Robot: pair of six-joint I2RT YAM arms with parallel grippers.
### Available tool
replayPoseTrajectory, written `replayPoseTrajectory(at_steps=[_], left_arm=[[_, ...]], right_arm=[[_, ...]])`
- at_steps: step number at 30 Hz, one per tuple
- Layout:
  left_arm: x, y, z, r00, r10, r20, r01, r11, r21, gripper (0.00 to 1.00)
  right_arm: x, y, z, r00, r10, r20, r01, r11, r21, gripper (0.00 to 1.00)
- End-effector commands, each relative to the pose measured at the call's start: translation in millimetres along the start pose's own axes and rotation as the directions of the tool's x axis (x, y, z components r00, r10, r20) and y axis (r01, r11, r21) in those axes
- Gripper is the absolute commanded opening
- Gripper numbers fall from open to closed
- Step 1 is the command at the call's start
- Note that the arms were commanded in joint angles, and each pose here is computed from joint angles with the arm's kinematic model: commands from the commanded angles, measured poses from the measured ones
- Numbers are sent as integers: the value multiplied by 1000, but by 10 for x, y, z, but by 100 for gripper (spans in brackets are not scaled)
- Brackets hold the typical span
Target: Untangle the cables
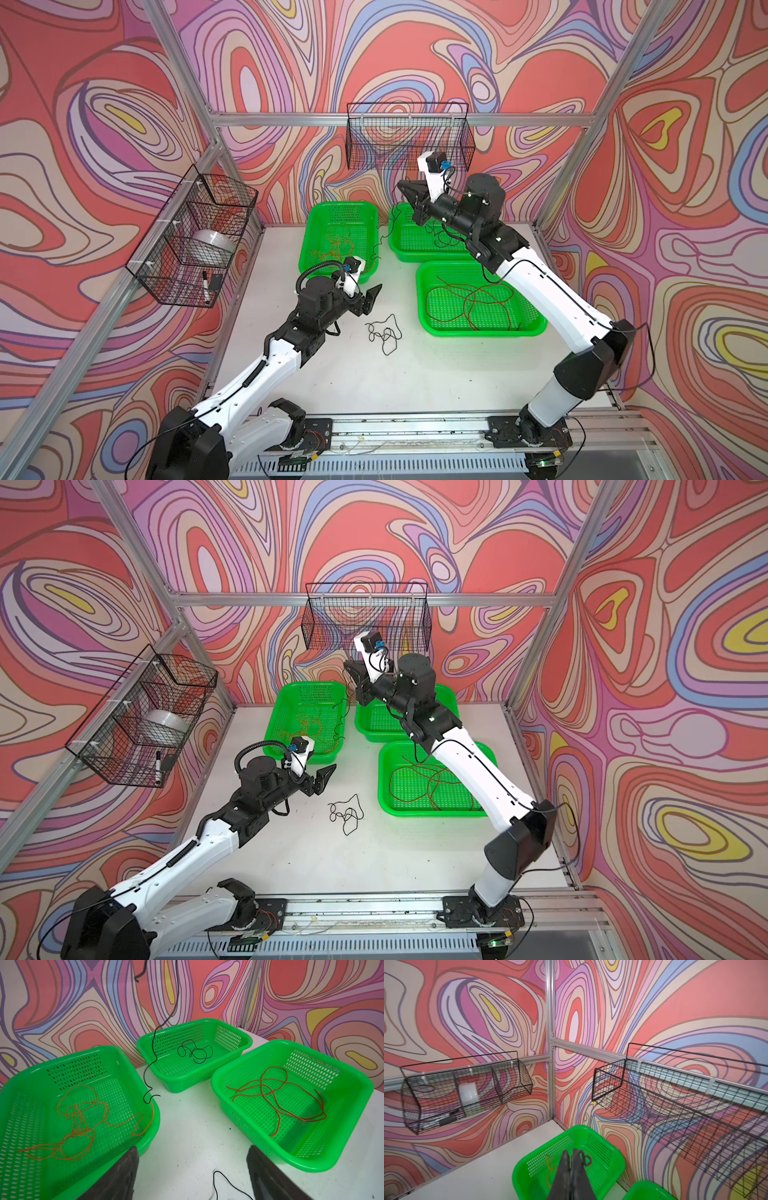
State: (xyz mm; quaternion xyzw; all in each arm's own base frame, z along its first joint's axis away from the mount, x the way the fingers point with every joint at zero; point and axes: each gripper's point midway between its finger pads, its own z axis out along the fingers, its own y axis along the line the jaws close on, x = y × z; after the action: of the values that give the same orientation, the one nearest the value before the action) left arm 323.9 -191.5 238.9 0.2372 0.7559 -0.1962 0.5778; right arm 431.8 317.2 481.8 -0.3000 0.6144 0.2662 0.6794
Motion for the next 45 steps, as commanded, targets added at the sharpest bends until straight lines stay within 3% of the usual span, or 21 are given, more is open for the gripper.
replayPoseTrajectory(at_steps=[1, 8, 12, 17, 19, 24, 29, 38, 42, 45], left_arm=[[35, -8, 18, 1000, -11, 4, 11, 1000, 4, 77], [243, 64, 31, 999, -13, -53, 11, 999, -38, 76], [395, 187, 97, 995, -7, -104, -3, 995, -101, 85], [372, 361, 280, 992, 5, -124, -24, 988, -152, 91], [332, 441, 374, 992, -34, -118, 15, 988, -151, 89], [259, 707, 518, 987, -149, -57, 140, 980, -145, 80], [248, 863, 708, 983, -148, -108, 132, 981, -141, 75], [-23, 1270, 866, 972, -234, -9, 228, 954, -194, 69], [-16, 1254, 1116, 960, -277, -43, 269, 954, -134, 69], [-50, 1119, 1231, 956, -293, -5, 292, 956, -25, 70]], right_arm=[[137, -322, 179, 998, -60, -16, 61, 996, 68, 0], [-386, -578, 87, 978, -182, 102, 167, 976, 143, 0], [-569, -685, 74, 966, -226, 123, 205, 965, 164, 0], [-559, -429, 102, 969, -202, 144, 204, 979, -4, 0], [-462, -327, 132, 971, -190, 142, 201, 977, -71, 0], [-345, -375, 209, 977, -174, 123, 183, 981, -66, 0], [-320, -314, 238, 977, -159, 139, 175, 979, -107, 0], [-471, -212, 180, 969, -156, 191, 186, 971, -150, 0], [-561, -150, 146, 963, -150, 225, 192, 965, -179, 0], [-659, -139, 131, 957, -152, 247, 200, 963, -181, 0]])
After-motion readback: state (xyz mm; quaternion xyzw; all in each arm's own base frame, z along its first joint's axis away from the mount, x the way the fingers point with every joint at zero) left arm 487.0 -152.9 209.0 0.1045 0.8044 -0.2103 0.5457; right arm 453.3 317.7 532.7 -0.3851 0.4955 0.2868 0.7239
